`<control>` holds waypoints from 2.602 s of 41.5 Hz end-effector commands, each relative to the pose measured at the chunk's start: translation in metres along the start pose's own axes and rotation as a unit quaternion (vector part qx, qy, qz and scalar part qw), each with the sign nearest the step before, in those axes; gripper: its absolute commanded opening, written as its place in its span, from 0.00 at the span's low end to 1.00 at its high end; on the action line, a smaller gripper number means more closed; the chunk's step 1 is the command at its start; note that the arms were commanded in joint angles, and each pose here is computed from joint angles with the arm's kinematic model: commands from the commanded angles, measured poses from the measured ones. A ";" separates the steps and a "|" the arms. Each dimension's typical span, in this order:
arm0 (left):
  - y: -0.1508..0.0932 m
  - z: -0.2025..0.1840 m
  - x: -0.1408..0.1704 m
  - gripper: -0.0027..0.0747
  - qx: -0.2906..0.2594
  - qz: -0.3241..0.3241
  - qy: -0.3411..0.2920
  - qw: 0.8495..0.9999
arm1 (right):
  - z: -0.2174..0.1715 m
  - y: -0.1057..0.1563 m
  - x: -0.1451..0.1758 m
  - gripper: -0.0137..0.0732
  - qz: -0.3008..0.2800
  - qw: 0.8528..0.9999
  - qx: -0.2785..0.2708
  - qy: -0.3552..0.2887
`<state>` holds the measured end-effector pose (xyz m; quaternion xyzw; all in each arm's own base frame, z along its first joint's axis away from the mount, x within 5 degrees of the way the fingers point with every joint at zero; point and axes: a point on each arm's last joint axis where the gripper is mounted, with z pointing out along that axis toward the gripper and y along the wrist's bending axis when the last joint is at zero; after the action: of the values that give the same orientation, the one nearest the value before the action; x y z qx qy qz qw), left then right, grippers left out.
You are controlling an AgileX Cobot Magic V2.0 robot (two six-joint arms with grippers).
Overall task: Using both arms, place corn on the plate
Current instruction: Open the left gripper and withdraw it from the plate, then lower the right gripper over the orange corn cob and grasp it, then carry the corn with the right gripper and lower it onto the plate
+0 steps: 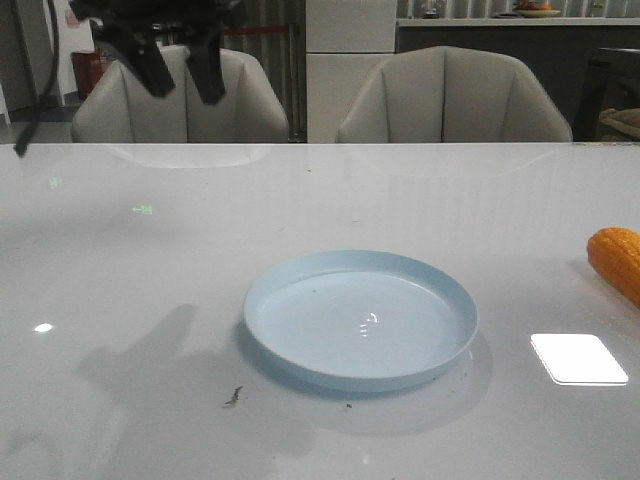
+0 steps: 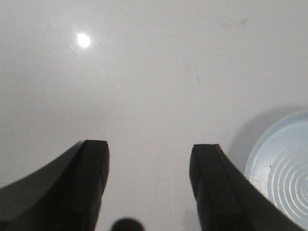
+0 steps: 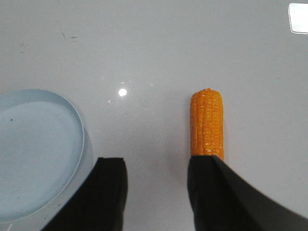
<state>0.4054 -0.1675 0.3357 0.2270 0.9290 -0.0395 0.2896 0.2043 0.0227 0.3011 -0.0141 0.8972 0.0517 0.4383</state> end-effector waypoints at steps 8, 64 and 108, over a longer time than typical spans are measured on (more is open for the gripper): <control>0.037 -0.124 -0.005 0.61 -0.067 -0.021 -0.210 0.975 | -0.008 0.001 -0.016 0.64 -0.001 0.999 -0.002 -0.051; 0.037 -0.151 0.246 0.61 -0.157 -0.128 -0.303 0.931 | 0.164 -0.046 -0.031 0.82 0.012 0.990 0.075 0.119; 0.037 -0.151 0.246 0.61 -0.164 -0.118 -0.301 0.932 | 0.185 0.057 -0.091 0.48 -0.106 0.992 -0.012 0.068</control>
<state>0.1623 -0.0055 0.3083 0.0477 0.8443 0.0144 0.5335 0.4061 0.0685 0.2302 -0.0755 0.9423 0.0033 0.3262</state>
